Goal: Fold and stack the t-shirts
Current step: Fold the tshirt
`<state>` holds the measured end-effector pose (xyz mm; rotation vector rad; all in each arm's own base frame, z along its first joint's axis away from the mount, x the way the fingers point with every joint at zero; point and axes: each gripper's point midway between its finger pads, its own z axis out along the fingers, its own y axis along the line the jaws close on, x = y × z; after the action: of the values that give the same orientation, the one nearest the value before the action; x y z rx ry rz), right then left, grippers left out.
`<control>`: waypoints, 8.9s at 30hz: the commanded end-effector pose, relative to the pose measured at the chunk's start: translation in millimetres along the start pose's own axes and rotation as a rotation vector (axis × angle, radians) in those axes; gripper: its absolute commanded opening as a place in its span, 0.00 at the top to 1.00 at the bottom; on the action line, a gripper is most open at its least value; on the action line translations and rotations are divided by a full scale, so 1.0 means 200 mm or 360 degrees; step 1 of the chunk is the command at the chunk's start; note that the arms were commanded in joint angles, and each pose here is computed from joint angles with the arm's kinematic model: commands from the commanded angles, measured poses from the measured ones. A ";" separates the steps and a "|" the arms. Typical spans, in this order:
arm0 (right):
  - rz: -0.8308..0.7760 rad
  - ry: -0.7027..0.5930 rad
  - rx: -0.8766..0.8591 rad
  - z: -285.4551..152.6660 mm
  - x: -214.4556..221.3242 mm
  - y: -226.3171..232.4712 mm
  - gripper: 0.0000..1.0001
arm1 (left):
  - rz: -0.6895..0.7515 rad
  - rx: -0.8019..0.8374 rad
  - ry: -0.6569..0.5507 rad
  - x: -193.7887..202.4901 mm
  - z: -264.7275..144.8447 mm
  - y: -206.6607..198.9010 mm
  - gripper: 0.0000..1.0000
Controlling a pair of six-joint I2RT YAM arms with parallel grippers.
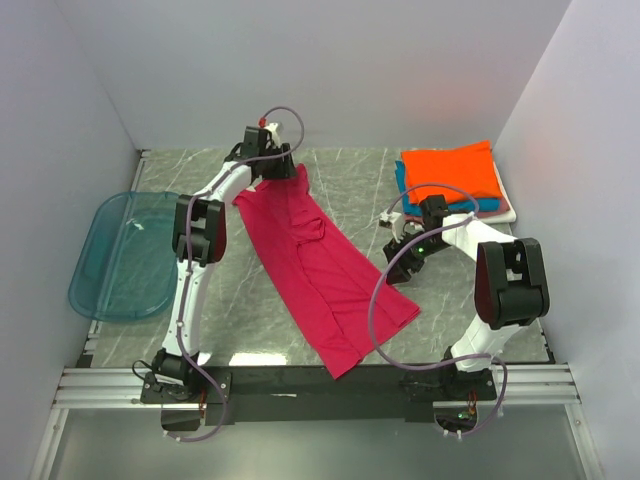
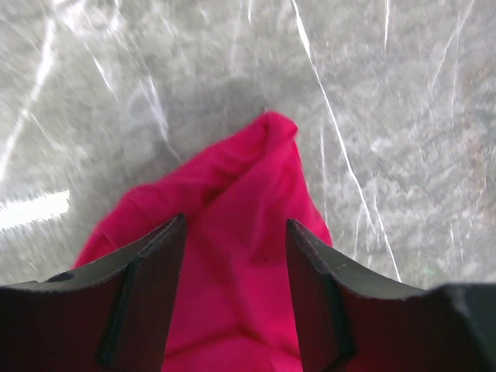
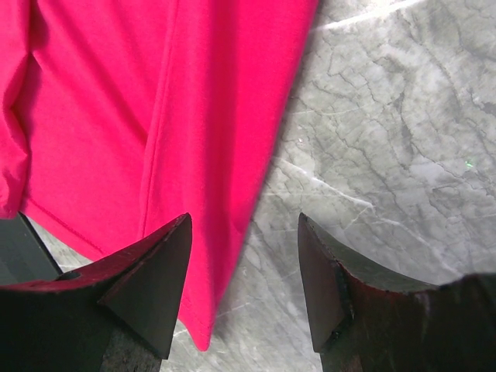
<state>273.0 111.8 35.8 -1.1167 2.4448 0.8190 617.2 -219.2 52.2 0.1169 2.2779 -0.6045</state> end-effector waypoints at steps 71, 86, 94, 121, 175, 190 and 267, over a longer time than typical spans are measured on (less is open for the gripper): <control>0.0074 0.0043 0.0101 -0.11 0.03 -0.01 0.34 | -0.0284 0.0343 -0.0402 -0.31 -0.37 0.14 1.00; 0.0200 0.0154 0.0014 0.00 0.15 -0.04 0.86 | -0.0353 0.0241 -0.0395 -0.21 -0.46 0.28 1.00; 0.0241 0.0166 0.0047 -0.05 0.21 -0.06 1.00 | -0.0440 0.0106 -0.0398 -0.20 -0.47 0.41 1.00; 0.0270 0.0172 0.0035 -0.08 0.23 -0.08 0.97 | -0.0447 0.0147 -0.0344 -0.22 -0.39 0.38 0.37; 0.0304 0.0191 0.0104 -0.14 0.27 -0.12 1.00 | -0.0597 -0.0229 -0.0465 -0.38 -0.09 0.57 1.00; 0.0243 0.0138 0.0122 -0.20 0.20 -0.11 0.53 | -0.0521 -0.0144 -0.0614 -0.61 -0.23 0.47 0.36; -0.1799 -0.0133 -0.0039 -0.16 -0.09 0.31 0.17 | 0.0084 -0.0340 -0.0881 -0.81 -1.28 0.31 0.24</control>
<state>230.9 142.1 88.7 -1.8840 1.5380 0.5577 592.4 -16.5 114.7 -0.3868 2.2017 -0.3116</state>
